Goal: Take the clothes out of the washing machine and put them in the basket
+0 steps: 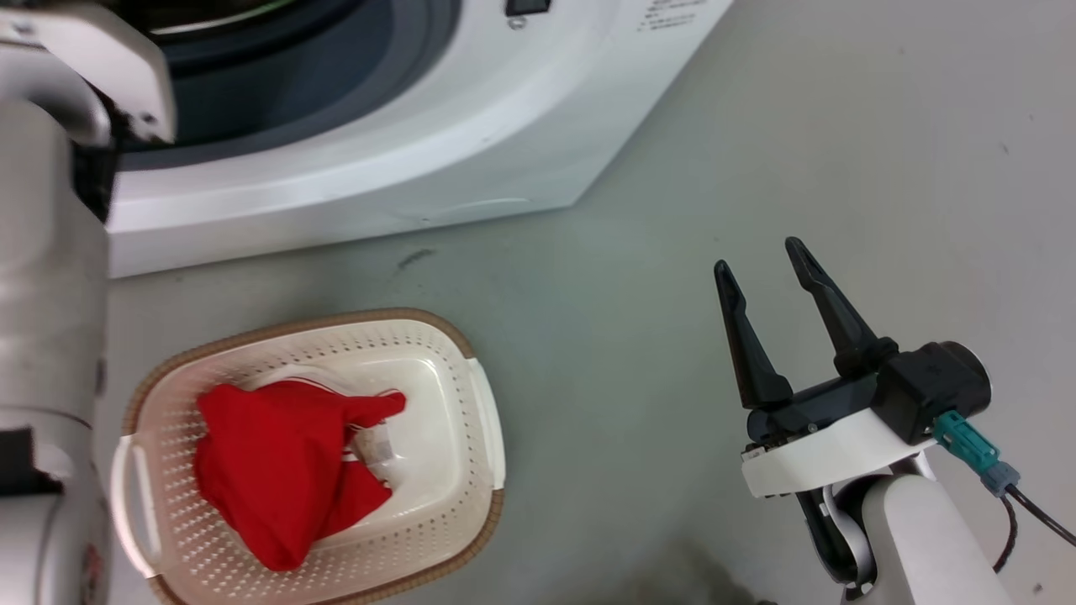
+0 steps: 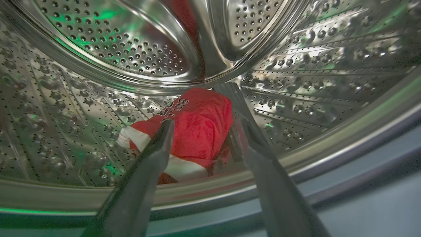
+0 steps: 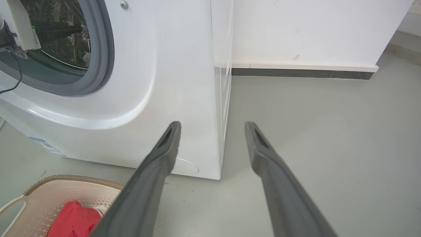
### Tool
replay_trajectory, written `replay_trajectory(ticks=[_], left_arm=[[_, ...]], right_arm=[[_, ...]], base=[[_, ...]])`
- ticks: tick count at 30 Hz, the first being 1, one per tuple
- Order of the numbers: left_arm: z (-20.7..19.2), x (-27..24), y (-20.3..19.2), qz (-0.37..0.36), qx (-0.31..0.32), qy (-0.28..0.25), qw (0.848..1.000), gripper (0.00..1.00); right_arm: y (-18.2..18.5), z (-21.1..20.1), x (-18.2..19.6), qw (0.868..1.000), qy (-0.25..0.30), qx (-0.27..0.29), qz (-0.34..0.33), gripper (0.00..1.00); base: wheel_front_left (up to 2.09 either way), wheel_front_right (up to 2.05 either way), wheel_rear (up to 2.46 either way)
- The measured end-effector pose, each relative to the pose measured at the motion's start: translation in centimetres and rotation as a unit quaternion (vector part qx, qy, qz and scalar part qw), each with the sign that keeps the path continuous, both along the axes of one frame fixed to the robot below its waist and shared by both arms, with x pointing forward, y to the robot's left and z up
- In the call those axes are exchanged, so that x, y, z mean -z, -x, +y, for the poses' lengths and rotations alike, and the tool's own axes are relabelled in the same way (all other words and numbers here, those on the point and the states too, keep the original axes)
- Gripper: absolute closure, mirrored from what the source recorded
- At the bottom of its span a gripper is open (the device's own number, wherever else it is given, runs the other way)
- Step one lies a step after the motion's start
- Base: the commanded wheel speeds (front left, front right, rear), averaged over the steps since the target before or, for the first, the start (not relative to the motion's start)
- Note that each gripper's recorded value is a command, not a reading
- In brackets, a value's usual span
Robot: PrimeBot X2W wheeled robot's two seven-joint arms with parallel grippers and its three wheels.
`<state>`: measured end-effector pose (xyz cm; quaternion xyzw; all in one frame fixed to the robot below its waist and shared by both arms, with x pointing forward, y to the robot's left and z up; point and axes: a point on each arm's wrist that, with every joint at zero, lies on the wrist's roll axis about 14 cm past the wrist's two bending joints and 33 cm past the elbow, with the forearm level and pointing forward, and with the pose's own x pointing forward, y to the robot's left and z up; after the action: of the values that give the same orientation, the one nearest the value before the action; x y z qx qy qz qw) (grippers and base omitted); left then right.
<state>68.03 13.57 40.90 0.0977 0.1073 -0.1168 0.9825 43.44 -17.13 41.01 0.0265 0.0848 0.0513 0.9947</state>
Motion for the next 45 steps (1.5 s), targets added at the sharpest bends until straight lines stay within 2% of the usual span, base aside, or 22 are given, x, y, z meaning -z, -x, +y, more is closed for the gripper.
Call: replay_trajectory(ticks=[9, 15, 22, 30, 31, 32, 33, 34, 35, 40, 45], left_arm=[[0.6, 3.9, -4.9, 0.071, 0.000, -0.059, 0.996, 0.00], [1.8, 7.3, -6.4, 0.143, -0.009, -0.113, 0.983, 0.00], [3.3, 10.2, -7.3, 0.219, -0.030, -0.159, 0.962, 0.00], [3.9, 13.0, -6.9, 0.320, -0.053, -0.174, 0.930, 0.00], [4.0, 13.2, -6.7, 0.332, -0.056, -0.174, 0.926, 0.20], [4.0, 13.3, -6.6, 0.341, -0.059, -0.171, 0.922, 0.51], [4.1, 13.4, -6.5, 0.348, -0.060, -0.170, 0.920, 0.64], [4.0, 13.4, -6.5, 0.351, -0.061, -0.168, 0.919, 0.89], [4.0, 13.4, -6.5, 0.351, -0.061, -0.168, 0.919, 1.00], [4.5, 12.5, -7.1, 0.331, -0.062, -0.166, 0.927, 1.00], [3.5, 9.6, -8.9, 0.252, -0.061, -0.149, 0.954, 1.00]], right_arm=[[0.8, -1.4, 3.2, 0.999, -0.008, 0.023, 0.043, 0.00], [1.4, -2.2, 4.5, 0.997, -0.009, 0.037, 0.066, 0.00], [1.8, -2.8, 5.2, 0.996, -0.005, 0.046, 0.078, 0.00], [2.1, -2.9, 6.3, 0.994, -0.006, 0.051, 0.094, 0.00], [2.1, -2.9, 6.4, 0.994, -0.007, 0.051, 0.096, 0.00], [2.1, -2.9, 6.5, 0.994, -0.007, 0.051, 0.097, 0.00], [2.2, -2.8, 6.5, 0.994, -0.007, 0.050, 0.097, 0.00], [2.2, -2.8, 6.5, 0.994, -0.008, 0.050, 0.098, 0.00], [2.2, -2.8, 6.5, 0.994, -0.009, 0.050, 0.098, 0.00], [2.2, -2.8, 6.3, 0.994, -0.013, 0.052, 0.095, 0.00], [2.2, -2.9, 5.8, 0.994, -0.016, 0.055, 0.090, 0.00]], base=[[0.00, 0.00, 0.00], [0.00, 0.00, 0.00], [0.00, 0.00, 0.00], [0.00, 0.00, 0.00], [0.00, 0.00, 0.00], [0.00, 0.00, 0.00], [0.00, 0.00, 0.00], [0.00, 0.00, 0.00], [0.00, 0.00, 0.00], [0.00, 0.00, 0.00], [0.00, 0.00, 0.00]])
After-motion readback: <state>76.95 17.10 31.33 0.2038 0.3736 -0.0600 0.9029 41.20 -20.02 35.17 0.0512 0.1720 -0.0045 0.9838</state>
